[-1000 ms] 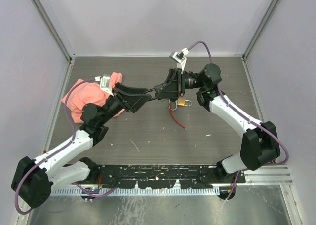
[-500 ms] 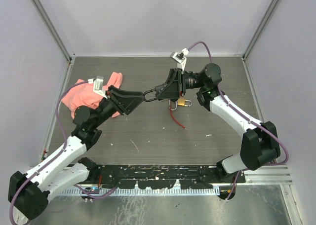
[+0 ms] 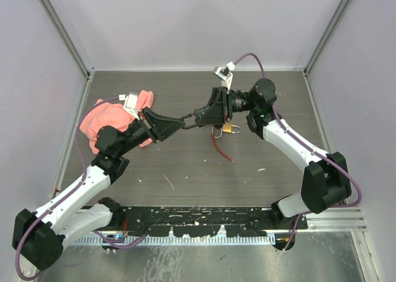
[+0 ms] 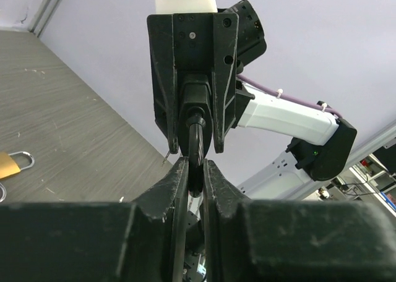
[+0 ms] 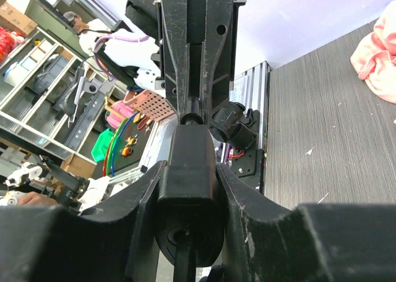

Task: Lock with the key
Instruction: Lock the lock.

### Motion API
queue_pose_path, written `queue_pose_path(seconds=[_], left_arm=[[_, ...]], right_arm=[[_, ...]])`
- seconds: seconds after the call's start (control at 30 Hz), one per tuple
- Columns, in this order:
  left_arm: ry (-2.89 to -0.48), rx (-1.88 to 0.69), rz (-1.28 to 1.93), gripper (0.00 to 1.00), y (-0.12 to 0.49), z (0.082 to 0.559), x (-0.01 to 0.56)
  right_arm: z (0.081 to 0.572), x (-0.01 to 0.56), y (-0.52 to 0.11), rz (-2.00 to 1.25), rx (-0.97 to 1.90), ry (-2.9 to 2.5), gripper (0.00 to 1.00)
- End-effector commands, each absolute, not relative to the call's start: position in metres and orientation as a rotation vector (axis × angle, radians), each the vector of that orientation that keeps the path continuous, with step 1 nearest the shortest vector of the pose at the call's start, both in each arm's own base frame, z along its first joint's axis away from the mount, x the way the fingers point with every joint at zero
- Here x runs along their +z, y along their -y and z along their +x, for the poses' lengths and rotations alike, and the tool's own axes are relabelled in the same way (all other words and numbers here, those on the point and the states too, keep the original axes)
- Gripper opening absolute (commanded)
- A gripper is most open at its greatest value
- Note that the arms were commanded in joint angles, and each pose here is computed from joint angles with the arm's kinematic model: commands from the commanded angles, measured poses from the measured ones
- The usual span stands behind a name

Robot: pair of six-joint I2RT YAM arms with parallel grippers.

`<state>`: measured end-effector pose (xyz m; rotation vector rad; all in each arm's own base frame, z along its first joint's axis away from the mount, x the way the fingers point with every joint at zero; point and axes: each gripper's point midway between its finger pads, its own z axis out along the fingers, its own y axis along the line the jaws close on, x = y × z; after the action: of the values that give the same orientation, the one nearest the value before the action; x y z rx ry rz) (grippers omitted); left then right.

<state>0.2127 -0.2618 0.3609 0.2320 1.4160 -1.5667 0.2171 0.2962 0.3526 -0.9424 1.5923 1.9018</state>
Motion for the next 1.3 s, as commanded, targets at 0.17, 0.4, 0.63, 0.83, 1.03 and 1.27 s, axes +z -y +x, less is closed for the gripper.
queue_pose_path(seconds=[0.17, 0.4, 0.63, 0.83, 1.03, 1.27], left_arm=[[-1.286, -1.594, 0.283, 0.0, 0.256, 0.2, 0.396], [-1.319, -1.607, 0.328, 0.0, 0.262, 0.197, 0.39], [-1.326, -1.557, 0.37, 0.0, 0.267, 0.203, 0.384], [-1.338, -1.563, 0.388, 0.0, 0.28, 0.203, 0.381], [-1.35, -1.529, 0.383, 0.0, 0.286, 0.208, 0.375], [-1.373, -1.508, 0.387, 0.0, 0.307, 0.208, 0.367]], right_arm=[[0.211, 0.382, -0.293, -1.021, 1.822, -1.45, 0.01], [0.213, 0.38, -0.294, -1.041, 1.809, -1.449, 0.01], [0.205, 0.38, -0.303, -1.068, 1.844, -1.458, 0.01], [0.205, 0.38, -0.308, -1.078, 1.854, -1.455, 0.01], [0.198, 0.373, -0.315, -1.1, 1.875, -1.459, 0.01], [0.203, 0.355, -0.323, -1.111, 1.837, -1.536, 0.01]])
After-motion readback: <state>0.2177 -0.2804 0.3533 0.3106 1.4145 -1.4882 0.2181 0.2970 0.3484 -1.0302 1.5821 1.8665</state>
